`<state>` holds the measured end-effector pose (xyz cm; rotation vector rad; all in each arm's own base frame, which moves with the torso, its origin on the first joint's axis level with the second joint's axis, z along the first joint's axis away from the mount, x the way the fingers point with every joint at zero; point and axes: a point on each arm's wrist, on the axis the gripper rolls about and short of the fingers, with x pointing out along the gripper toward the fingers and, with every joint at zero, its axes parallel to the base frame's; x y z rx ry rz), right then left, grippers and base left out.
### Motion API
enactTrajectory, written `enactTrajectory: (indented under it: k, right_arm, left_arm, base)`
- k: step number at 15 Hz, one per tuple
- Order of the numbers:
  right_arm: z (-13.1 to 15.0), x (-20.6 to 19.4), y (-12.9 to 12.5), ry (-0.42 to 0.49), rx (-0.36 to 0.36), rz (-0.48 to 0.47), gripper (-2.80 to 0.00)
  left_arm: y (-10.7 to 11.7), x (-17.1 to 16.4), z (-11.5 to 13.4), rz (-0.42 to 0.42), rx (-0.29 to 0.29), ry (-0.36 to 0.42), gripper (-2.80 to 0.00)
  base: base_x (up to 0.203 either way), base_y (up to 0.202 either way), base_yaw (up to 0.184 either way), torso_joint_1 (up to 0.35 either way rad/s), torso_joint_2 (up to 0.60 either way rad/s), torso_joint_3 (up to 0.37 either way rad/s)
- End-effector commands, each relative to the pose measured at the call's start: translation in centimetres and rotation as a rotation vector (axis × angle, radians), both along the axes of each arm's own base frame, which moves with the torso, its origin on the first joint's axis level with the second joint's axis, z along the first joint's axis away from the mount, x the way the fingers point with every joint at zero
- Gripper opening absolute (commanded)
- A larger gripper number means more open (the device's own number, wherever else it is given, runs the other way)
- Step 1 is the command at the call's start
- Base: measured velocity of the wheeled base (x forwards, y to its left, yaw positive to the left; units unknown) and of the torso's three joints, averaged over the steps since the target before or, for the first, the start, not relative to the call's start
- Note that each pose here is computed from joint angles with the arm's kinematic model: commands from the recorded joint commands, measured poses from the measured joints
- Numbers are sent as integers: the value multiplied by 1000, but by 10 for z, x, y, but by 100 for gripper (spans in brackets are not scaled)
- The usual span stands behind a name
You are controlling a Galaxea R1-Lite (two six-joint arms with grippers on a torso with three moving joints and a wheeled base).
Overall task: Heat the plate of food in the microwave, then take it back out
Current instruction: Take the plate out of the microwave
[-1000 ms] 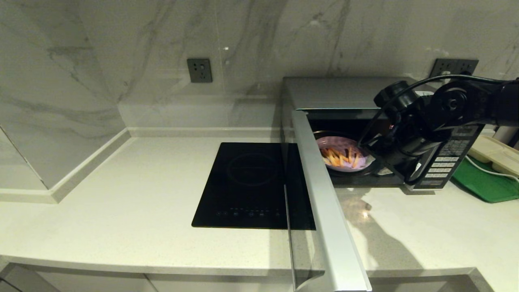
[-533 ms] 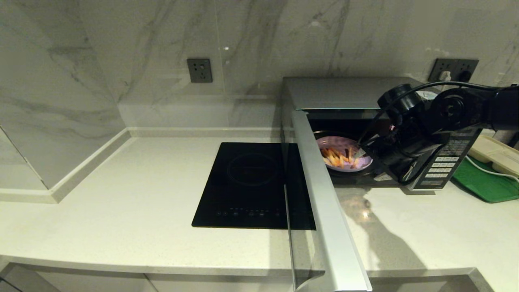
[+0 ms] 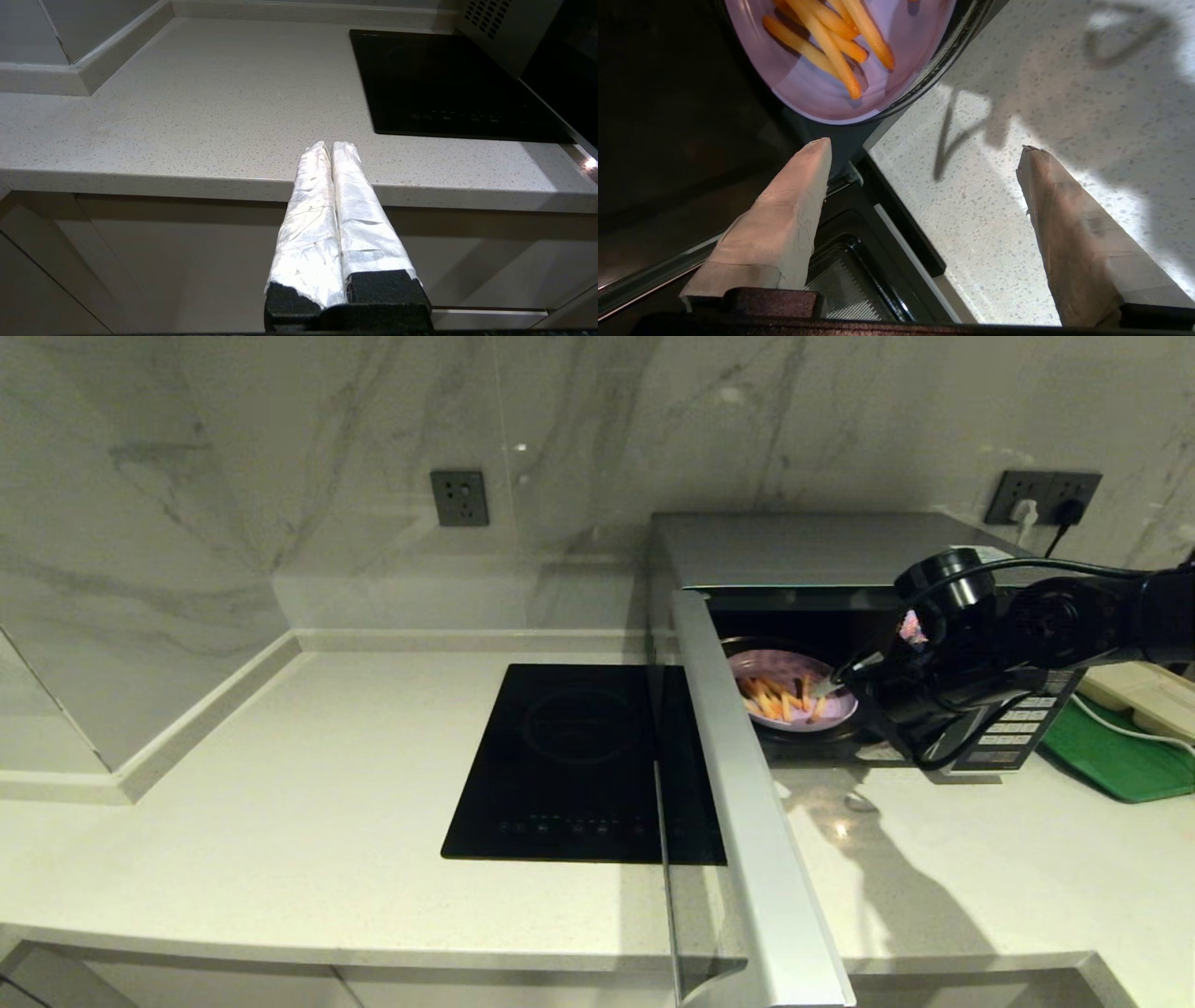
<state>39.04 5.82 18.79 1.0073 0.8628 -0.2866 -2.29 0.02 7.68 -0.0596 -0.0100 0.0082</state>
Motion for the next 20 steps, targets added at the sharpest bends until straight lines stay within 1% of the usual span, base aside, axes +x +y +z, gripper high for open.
enactTrajectory:
  k: [1, 3, 6, 8, 12, 16, 20]
  right_arm:
    - [-12, 8, -1, 22, 3, -5, 0]
    - [-25, 18, 0, 44, -10, -14, 0]
    - [-36, 24, 1, 64, -23, -23, 0]
    - [-41, 28, 1, 54, -22, -25, 0]
    - [-45, 32, 1, 50, -25, -26, 0]
    - [-56, 39, 2, 61, -68, -60, 0]
    - [-57, 38, 2, 67, -68, -61, 0]
  left_arm:
    - [0, 0, 0, 1, 0, 0, -280]
    - [0, 0, 0, 1, -1, 0, -280]
    - [0, 0, 0, 1, -2, -1, -280]
    - [0, 0, 0, 1, 0, -1, -280]
    - [0, 0, 0, 1, 0, -1, -280]
    - [0, 0, 0, 1, 0, -1, -280]
    - [0, 0, 0, 1, 0, 0, -280]
  base:
    - [0, 0, 0, 0, 0, 0]
    - [0, 0, 0, 0, 0, 0]
    - [0, 0, 0, 0, 0, 0]
    - [0, 0, 0, 0, 0, 0]
    - [0, 0, 0, 0, 0, 0]
    - [0, 0, 0, 0, 0, 0]
    - [0, 0, 0, 0, 0, 0]
